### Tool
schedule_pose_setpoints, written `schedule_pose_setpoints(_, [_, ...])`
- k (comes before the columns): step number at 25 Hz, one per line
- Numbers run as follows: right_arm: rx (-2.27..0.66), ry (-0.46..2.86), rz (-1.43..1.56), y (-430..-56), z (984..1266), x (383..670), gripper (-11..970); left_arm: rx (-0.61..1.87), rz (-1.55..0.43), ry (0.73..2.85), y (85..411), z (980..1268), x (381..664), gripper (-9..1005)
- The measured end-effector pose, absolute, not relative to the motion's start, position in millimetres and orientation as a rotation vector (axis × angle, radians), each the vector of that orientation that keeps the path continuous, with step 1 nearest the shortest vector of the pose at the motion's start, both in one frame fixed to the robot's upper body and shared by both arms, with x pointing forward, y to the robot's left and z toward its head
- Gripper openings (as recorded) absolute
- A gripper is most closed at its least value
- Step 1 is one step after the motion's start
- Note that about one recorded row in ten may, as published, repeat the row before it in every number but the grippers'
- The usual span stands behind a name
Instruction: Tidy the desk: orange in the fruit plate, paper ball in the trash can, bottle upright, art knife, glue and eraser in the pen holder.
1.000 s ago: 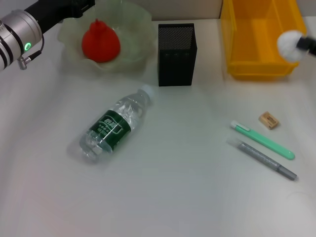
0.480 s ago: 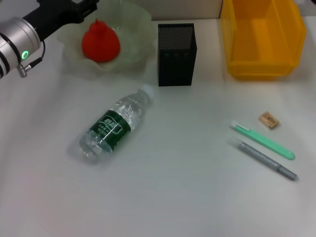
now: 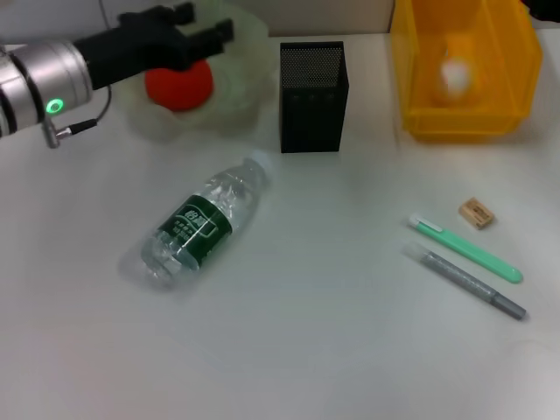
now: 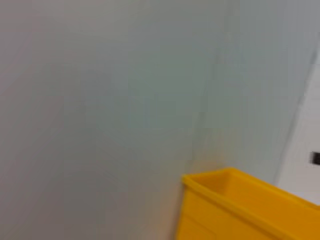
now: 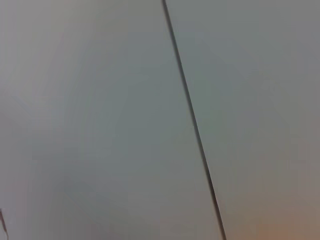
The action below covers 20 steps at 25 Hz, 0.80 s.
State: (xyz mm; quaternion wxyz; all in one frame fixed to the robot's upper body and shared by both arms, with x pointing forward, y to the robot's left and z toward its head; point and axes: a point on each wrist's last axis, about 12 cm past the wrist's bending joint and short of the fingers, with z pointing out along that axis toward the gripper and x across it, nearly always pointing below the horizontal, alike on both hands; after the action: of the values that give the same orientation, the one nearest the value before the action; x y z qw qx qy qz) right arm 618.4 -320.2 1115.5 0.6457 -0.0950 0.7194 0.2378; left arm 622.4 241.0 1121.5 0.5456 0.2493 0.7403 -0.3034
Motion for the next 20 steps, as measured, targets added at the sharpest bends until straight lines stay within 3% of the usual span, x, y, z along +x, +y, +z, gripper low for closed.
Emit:
schedule_pose_setpoints(4, [-0.216, 1.645, 0.536, -319, 1115, 619, 464, 0.721, -0.755, 1.857, 222, 1140, 619, 703])
schedule_pose_setpoints(6, [-0.214, 1.645, 0.538, -319, 1114, 619, 500, 0.721, -0.755, 1.857, 222, 1140, 619, 703])
schedule_pose_setpoints(13, [-0.197, 1.647, 0.555, -318, 1108, 613, 666, 0.954, -0.655, 2.148, 178, 1136, 622, 702])
schedule_pose_setpoints(20, [-0.194, 1.640, 0.572, -318, 1106, 609, 666, 1.050, -0.415, 2.265, 155, 1124, 626, 701])
